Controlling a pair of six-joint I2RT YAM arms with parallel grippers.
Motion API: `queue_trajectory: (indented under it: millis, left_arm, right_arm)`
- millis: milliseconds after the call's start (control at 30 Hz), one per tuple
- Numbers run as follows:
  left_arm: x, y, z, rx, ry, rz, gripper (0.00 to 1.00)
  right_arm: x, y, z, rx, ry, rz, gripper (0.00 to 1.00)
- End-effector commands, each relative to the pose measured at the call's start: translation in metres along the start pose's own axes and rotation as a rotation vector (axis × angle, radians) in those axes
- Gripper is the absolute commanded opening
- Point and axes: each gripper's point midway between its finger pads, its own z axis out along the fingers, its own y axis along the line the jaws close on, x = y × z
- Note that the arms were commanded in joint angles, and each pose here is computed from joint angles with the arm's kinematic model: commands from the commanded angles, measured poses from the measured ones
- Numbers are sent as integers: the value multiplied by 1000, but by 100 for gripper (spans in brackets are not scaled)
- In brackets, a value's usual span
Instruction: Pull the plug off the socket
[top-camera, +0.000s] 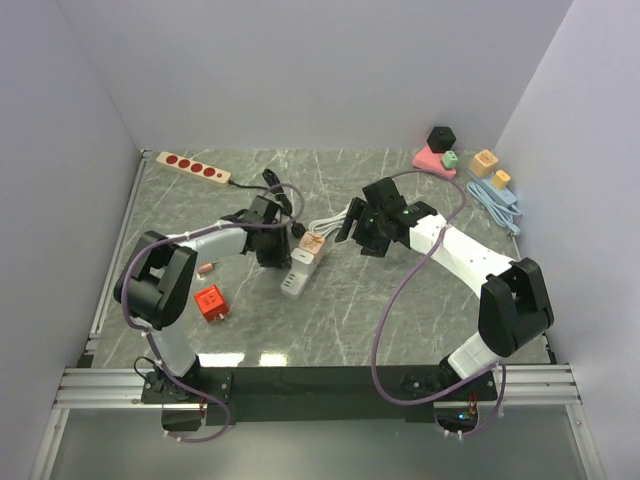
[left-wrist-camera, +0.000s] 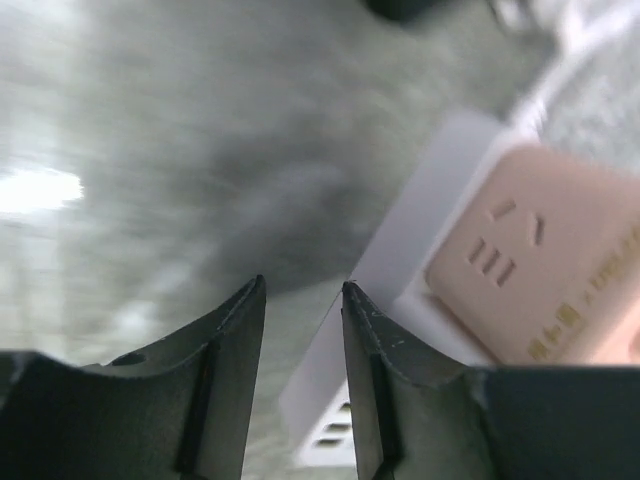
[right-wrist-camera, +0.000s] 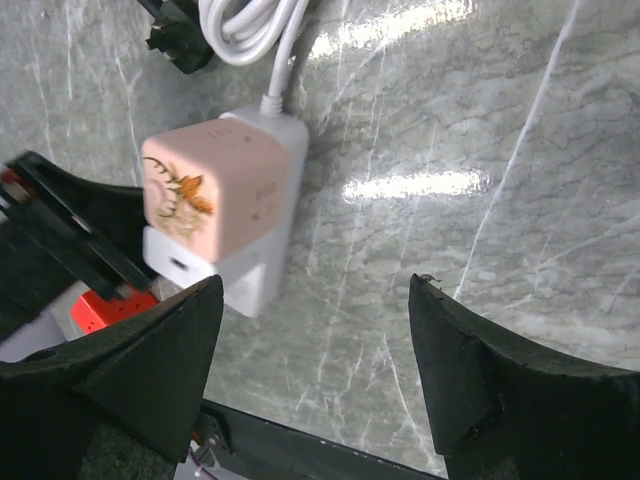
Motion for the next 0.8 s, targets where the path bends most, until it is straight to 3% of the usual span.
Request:
queue_trajectory:
  millis: [0, 200, 267, 400, 467, 600, 767]
  left_arm:
    - [18, -48, -3, 112, 15, 69, 42]
    - [45, -73, -34, 185, 9, 30, 41]
    - [38, -72, -58, 191, -61, -7, 42]
    - [15, -30, -96, -30, -231, -106, 44]
    - [6, -31, -115, -7, -286, -120, 46]
    - [10, -52, -120, 99, -255, -69, 49]
    - [13, -59, -111, 121, -231, -50, 50]
  right_arm:
    - [-15, 11, -9, -11, -37, -26, 81]
    - [-18, 16, -7, -5, -13, -78, 83]
    - [-19, 20, -4, 3, -6, -108, 84]
    - [-17, 30, 8, 45, 20, -201, 86]
    - [-19, 35, 19, 76, 32, -251, 87]
    - [-11, 43, 40, 87, 77, -288, 88]
    - [-2, 42, 57, 137, 126, -302, 88]
